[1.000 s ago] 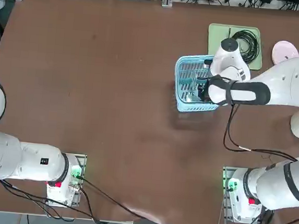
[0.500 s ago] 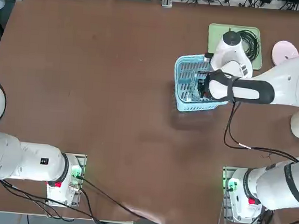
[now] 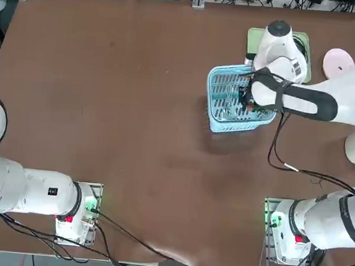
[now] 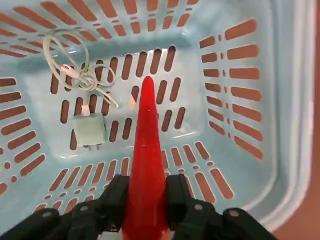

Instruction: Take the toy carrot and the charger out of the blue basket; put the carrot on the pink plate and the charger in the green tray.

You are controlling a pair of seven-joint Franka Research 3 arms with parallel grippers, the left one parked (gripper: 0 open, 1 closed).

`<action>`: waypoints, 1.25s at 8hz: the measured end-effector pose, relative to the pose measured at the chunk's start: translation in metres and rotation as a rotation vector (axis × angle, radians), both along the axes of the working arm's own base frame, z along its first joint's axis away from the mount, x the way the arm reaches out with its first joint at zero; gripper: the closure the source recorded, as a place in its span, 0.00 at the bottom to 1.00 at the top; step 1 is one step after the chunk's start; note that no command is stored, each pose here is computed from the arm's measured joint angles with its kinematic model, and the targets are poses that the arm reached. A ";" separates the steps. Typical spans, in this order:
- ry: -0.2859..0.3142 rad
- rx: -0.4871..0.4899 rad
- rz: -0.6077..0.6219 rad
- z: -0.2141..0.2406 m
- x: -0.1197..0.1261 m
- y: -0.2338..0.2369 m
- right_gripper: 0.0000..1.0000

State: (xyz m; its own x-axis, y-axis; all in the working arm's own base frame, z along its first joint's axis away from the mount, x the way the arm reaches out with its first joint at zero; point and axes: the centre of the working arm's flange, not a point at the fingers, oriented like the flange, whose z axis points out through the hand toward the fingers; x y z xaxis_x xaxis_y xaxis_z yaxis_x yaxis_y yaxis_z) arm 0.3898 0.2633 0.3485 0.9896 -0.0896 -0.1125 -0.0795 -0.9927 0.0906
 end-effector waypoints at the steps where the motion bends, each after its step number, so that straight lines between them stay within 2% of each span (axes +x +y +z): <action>1: 0.009 -0.010 -0.004 0.015 0.001 -0.001 0.59; 3: 0.023 -0.024 -0.018 0.056 0.008 -0.001 0.59; 7: 0.039 -0.022 -0.059 0.121 0.045 -0.036 0.59; 10: 0.058 0.021 -0.014 0.158 0.086 -0.126 0.59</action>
State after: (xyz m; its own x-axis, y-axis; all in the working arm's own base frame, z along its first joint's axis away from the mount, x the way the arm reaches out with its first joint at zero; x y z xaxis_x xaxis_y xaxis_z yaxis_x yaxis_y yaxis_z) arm 0.4755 0.1374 0.5066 0.9799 -0.1009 -0.1720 -0.0891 -0.9932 0.0751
